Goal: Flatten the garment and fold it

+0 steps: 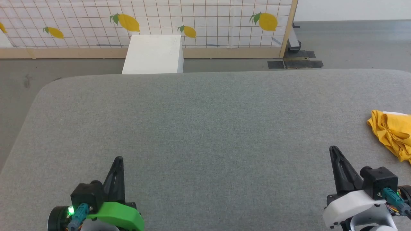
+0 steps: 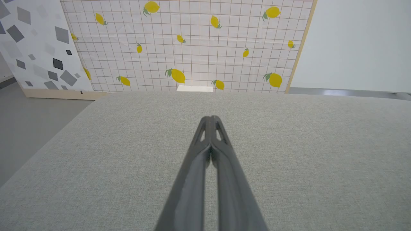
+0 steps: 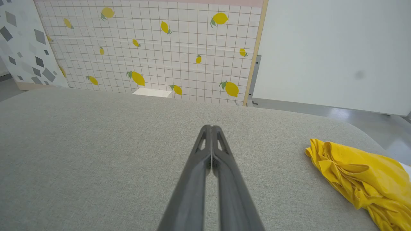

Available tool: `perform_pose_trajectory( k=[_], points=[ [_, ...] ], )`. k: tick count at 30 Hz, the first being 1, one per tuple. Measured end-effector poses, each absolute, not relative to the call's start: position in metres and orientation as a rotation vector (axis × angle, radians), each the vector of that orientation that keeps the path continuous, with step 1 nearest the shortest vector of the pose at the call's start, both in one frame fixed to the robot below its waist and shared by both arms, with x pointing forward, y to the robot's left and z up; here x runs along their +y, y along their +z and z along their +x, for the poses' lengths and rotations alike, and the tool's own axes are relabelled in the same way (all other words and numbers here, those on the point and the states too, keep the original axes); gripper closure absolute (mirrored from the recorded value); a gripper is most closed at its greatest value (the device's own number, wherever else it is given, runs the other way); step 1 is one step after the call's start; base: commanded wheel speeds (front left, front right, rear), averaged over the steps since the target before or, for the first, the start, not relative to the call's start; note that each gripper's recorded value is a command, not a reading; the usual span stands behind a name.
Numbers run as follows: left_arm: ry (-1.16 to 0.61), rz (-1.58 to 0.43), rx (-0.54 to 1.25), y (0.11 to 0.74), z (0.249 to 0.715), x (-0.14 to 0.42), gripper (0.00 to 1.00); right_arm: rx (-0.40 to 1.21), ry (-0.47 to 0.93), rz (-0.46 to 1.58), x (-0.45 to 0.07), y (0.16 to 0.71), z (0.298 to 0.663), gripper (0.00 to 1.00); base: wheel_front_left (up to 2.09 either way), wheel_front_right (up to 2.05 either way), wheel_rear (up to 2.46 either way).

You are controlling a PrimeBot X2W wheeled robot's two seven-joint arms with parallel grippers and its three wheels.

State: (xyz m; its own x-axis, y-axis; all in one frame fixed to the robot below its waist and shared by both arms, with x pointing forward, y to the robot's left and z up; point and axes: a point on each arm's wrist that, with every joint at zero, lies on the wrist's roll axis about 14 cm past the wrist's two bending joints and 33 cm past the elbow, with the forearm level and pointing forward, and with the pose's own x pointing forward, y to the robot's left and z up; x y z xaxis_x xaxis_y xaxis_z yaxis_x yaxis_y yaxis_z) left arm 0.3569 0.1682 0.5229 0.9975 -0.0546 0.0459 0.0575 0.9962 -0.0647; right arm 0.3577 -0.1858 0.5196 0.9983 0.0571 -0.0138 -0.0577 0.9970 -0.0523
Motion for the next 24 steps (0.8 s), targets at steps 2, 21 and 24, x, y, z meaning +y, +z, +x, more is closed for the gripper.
perform_pose_trajectory(
  k=[2,21,24],
  points=[
    [-0.056,-0.059,-0.044,0.524,0.358,0.168,1.0,0.009,0.06,-0.052,-0.185,0.521,0.359,1.0,0.0,0.0,0.0],
    [-0.036,-0.026,-0.031,0.525,0.362,0.172,1.0,0.012,0.085,-0.051,-0.176,0.521,0.362,1.0,0.0,0.0,0.0],
    [-0.03,-0.009,-0.026,0.524,0.363,0.173,1.0,0.01,0.089,-0.051,-0.175,0.522,0.363,1.0,0.0,0.0,0.0]
  ],
)
